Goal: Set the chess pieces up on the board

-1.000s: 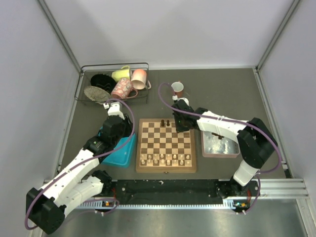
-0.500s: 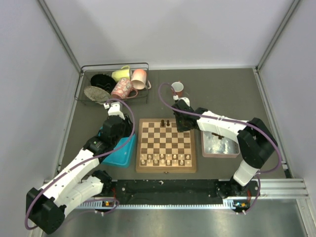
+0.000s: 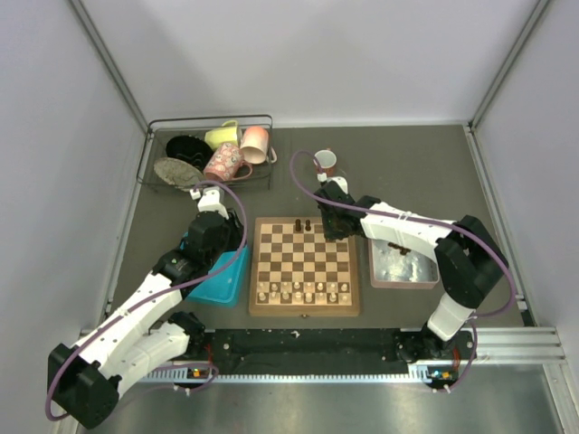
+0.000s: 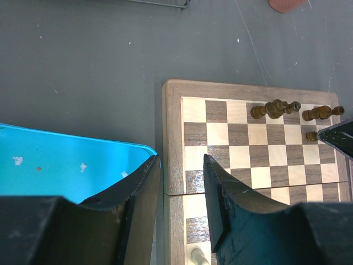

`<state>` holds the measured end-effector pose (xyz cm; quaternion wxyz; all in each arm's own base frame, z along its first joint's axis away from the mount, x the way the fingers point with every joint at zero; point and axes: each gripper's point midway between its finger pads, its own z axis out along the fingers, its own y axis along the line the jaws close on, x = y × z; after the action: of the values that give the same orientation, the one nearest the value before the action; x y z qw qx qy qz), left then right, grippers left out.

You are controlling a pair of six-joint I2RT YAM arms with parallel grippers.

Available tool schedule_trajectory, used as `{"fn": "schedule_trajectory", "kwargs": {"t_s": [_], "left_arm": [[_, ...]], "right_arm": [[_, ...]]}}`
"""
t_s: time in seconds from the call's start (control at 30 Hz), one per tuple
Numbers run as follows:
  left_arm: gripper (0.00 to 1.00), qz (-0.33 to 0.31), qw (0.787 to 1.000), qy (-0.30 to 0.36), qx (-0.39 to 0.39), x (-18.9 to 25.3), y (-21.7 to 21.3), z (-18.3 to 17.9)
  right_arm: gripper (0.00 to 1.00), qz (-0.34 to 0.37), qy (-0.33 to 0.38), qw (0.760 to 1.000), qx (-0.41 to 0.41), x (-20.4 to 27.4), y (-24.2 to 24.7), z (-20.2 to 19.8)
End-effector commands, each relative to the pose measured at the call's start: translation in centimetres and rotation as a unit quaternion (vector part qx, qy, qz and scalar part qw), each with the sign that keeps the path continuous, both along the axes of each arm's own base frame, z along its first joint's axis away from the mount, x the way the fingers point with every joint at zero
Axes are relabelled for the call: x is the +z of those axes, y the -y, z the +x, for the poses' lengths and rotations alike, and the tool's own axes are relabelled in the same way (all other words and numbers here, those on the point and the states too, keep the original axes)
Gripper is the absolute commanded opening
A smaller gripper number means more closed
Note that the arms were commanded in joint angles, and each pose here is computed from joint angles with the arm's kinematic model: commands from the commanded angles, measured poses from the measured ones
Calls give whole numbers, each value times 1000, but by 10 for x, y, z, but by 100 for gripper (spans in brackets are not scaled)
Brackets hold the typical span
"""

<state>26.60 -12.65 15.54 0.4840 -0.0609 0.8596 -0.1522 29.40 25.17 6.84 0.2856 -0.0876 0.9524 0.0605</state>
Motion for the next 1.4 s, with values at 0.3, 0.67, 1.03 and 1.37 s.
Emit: {"fn": "schedule_trajectory", "kwargs": {"t_s": [0.3,0.67,1.03,1.37], "left_arm": [[43,-11,1000,22,2,7,0,4],[43,-12,1000,27,5,13,-2,2],[47,-14,999,31,-2,14,-1,0],[47,-11,999,31,-9,16,1,1]], "right_arm": [[24,7,20,1000,-1,10,-11,12],[25,39,38,999,6,38,-16,11],[29,100,102,985,-97,96,77,9],[45,64,34,956,-283,39,201,-2]]}}
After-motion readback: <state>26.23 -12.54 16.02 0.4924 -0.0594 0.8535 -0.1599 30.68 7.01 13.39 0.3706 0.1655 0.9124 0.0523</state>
